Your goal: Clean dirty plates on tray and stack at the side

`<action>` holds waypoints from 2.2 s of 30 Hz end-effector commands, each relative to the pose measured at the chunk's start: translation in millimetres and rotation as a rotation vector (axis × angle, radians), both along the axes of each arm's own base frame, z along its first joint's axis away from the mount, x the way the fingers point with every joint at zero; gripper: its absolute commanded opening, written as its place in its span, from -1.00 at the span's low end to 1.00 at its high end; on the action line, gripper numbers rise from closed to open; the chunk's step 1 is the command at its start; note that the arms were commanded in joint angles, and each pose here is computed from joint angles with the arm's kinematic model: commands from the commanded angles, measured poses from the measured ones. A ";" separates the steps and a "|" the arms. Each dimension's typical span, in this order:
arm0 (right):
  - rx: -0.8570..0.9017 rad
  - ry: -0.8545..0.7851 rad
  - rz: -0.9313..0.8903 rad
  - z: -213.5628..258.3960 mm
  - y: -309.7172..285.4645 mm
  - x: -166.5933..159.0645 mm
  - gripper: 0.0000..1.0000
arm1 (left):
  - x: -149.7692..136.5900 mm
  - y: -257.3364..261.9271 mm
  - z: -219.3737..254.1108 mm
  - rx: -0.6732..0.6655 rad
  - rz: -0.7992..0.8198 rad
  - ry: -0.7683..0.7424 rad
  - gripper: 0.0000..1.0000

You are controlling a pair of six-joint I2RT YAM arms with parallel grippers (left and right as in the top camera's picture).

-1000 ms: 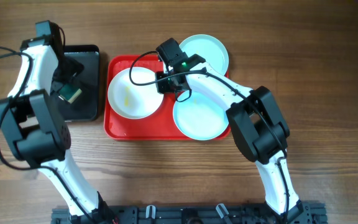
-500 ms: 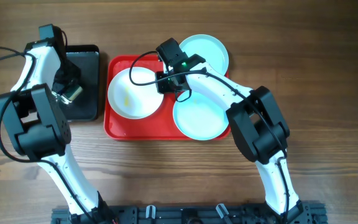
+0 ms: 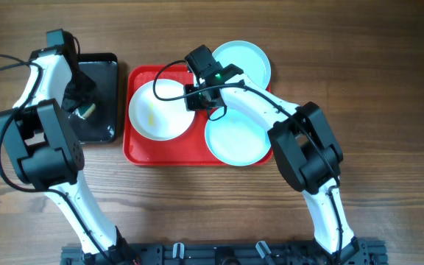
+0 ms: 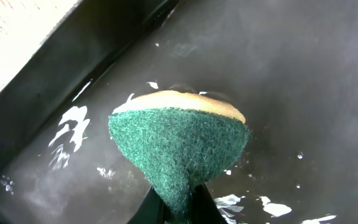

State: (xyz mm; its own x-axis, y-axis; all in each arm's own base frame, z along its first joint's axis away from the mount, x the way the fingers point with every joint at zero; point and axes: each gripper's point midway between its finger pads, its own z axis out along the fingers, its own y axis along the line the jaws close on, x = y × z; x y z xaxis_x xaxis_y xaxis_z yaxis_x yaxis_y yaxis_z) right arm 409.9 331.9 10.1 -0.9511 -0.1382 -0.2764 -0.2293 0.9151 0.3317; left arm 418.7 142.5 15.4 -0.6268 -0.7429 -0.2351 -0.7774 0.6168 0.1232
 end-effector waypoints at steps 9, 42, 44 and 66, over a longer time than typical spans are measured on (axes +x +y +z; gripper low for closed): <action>-0.020 -0.003 -0.012 -7.7 -0.5 3.6 -0.91 | 24.0 -22.6 115.5 -0.053 -0.262 -0.228 -0.92; 0.098 0.045 0.106 -0.5 5.1 -1.6 -0.92 | -24.4 -188.4 -21.6 -0.202 -0.854 -0.047 -0.92; 0.099 0.045 0.106 -0.5 5.1 -1.5 -0.91 | -28.8 -195.9 -28.8 -0.202 -0.874 -0.048 -0.92; 0.099 0.042 0.105 -0.3 5.3 -0.9 -0.91 | -81.3 -183.1 -32.9 -0.035 -0.615 0.172 -0.92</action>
